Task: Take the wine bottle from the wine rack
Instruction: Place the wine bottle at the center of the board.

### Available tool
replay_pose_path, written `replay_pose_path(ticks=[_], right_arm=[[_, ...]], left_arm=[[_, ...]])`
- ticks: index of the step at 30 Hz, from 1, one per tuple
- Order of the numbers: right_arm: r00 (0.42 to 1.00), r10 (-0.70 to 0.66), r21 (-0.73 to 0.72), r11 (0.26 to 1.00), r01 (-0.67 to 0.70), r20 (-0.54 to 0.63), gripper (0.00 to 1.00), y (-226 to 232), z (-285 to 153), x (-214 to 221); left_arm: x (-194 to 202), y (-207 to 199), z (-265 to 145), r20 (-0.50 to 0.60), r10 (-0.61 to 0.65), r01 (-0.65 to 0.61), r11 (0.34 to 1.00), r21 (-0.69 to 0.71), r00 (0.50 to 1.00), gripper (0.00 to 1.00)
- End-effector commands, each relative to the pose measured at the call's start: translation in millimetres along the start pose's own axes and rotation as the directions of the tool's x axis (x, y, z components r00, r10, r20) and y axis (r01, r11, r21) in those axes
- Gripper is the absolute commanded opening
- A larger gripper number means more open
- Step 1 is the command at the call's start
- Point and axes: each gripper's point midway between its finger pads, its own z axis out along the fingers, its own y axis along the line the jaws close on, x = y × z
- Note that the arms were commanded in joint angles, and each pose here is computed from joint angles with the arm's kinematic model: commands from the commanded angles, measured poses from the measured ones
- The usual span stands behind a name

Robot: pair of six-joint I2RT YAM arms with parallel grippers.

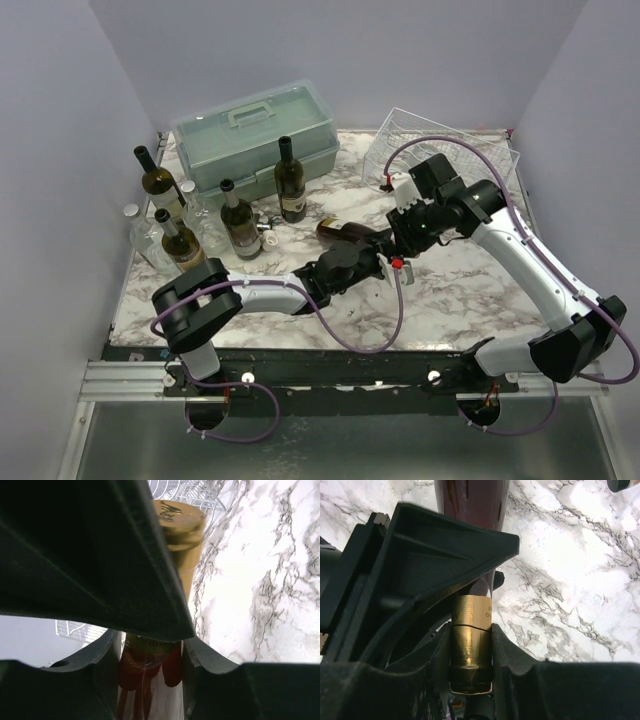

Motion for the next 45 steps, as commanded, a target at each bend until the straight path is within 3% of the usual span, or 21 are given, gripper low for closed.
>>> replay_pose_path(ticks=[1, 4, 12, 15, 22, 29, 35, 45], right_arm=[[0.988, -0.044, -0.077, 0.995, 0.056, 0.149, 0.01, 20, -30, -28], [0.987, -0.046, -0.077, 0.995, 0.059, 0.156, 0.12, 20, -32, -28], [0.979, -0.075, -0.073, 0.993, 0.090, 0.189, 0.69, 21, -41, -35], [0.968, -0.103, -0.107, 0.986, 0.131, 0.229, 0.78, 30, -54, -44], [0.938, -0.156, -0.075, 0.979, 0.188, 0.309, 0.80, 27, -77, -65], [0.912, -0.131, -0.044, 0.986, 0.161, 0.389, 0.82, 12, -92, -84], [0.879, -0.108, -0.061, 0.986, 0.153, 0.464, 0.85, 6, -78, -94], [0.830, 0.057, -0.206, 0.976, 0.070, 0.555, 0.85, -14, -32, -98]], left_arm=[[-7, 6, -2, 0.014, -0.036, 0.036, 0.999, -0.023, 0.999, 0.02], [-10, 10, -6, 0.023, -0.041, 0.042, 0.999, -0.031, 0.999, 0.00], [-18, 12, -17, 0.048, -0.064, 0.065, 0.998, -0.027, 0.997, 0.00], [-18, 10, -20, 0.051, -0.077, 0.078, 0.997, -0.021, 0.996, 0.00], [-24, 12, -30, 0.072, -0.135, 0.137, 0.990, -0.022, 0.988, 0.00], [-38, 22, -47, 0.110, -0.216, 0.221, 0.975, -0.037, 0.970, 0.00], [-44, 35, -68, 0.118, -0.282, 0.292, 0.953, -0.079, 0.952, 0.00], [-54, 61, -96, 0.142, -0.385, 0.405, 0.901, -0.156, 0.912, 0.00]])
